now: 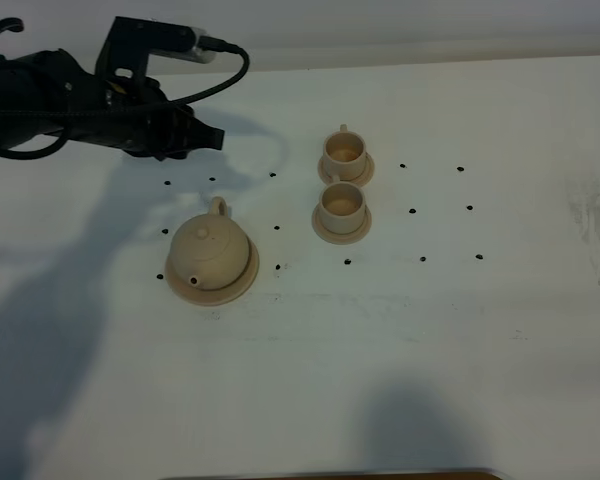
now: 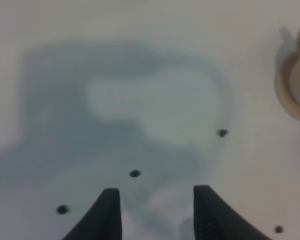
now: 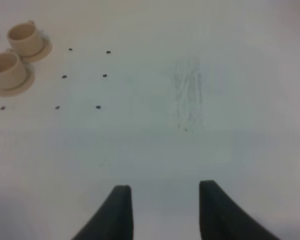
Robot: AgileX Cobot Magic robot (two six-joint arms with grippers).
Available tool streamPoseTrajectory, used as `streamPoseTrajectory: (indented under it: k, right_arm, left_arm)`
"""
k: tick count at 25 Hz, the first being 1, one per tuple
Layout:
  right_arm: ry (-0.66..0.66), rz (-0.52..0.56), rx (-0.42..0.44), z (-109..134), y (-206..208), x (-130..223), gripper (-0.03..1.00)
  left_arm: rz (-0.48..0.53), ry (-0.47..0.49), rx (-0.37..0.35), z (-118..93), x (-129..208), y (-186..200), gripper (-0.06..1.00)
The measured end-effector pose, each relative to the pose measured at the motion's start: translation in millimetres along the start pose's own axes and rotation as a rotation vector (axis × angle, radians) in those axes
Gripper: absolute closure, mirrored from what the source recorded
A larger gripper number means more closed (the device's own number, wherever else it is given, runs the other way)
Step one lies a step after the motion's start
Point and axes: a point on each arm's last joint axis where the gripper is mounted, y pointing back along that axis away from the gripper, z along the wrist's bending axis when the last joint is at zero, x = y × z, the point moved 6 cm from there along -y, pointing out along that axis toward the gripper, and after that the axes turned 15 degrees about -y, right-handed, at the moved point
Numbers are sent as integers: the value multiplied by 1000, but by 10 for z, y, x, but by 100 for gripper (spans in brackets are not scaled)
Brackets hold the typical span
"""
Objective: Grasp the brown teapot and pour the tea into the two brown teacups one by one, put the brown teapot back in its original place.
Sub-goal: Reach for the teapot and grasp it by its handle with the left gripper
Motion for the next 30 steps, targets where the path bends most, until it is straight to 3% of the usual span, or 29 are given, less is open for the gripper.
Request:
streamPoseTrajectory:
  k: [12, 20, 30]
  right_arm:
    - [1, 0, 0, 0, 0, 0, 66]
    - [1, 0, 0, 0, 0, 0, 66]
    - [1, 0, 0, 0, 0, 0, 66]
  left_arm:
    - [40, 189, 73, -333, -3, -68, 53]
    - [108, 198, 112, -477, 93, -148, 53]
    - [163, 196, 120, -496, 193, -207, 53]
